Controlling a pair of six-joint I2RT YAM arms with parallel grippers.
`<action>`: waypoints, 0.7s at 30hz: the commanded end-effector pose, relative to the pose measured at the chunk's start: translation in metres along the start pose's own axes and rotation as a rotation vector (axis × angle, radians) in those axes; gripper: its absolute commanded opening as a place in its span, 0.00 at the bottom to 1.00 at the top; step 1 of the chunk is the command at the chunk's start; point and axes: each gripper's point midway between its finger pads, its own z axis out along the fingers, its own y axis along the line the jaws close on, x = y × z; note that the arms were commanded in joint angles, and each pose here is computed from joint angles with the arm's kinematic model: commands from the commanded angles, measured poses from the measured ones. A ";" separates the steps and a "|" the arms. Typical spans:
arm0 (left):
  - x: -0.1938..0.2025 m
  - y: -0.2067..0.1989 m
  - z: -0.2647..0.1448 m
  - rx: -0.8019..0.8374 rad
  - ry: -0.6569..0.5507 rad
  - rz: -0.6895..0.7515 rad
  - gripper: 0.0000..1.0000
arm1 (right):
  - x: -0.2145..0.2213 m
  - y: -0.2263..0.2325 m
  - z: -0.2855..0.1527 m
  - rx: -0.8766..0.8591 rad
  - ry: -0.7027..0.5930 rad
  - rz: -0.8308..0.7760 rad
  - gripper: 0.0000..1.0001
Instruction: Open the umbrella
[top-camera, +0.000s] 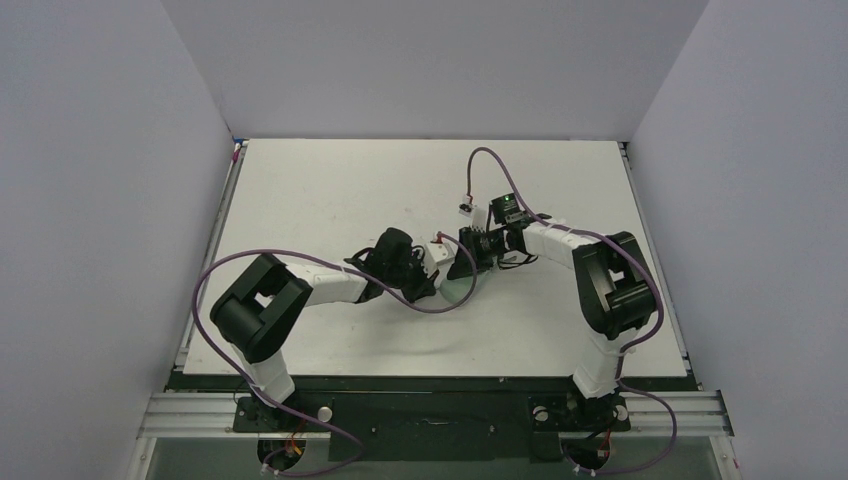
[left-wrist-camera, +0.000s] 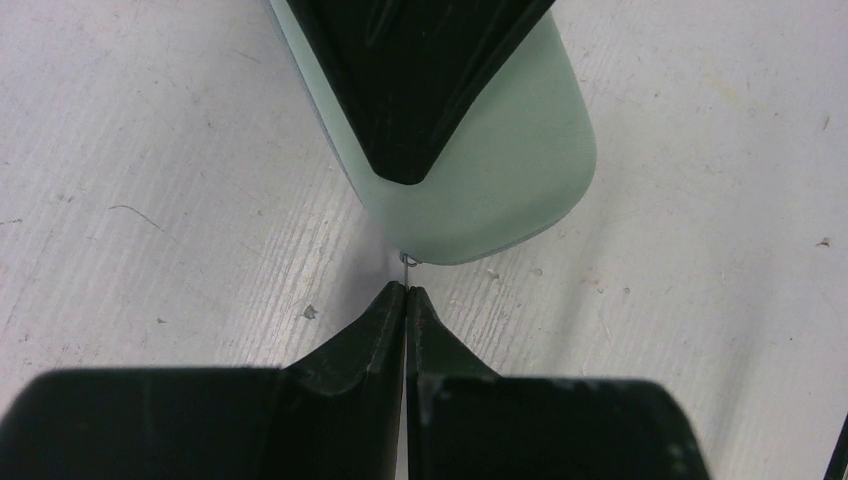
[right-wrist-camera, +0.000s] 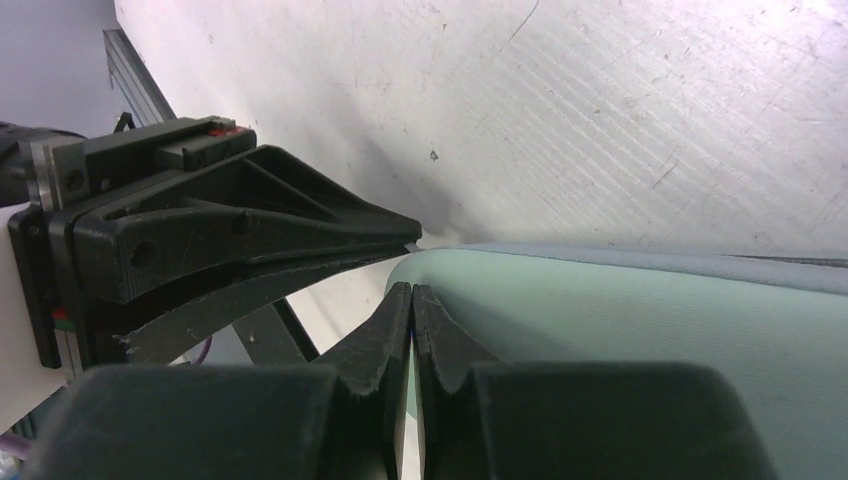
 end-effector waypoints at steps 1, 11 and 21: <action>-0.023 -0.014 -0.010 0.015 -0.080 0.031 0.00 | 0.000 -0.039 0.006 0.119 -0.043 0.039 0.01; -0.022 -0.071 0.009 0.100 -0.083 0.026 0.00 | 0.003 -0.054 0.004 0.158 -0.108 0.107 0.00; -0.035 -0.036 0.010 0.028 -0.126 -0.131 0.00 | -0.021 -0.035 -0.034 0.127 -0.172 -0.011 0.17</action>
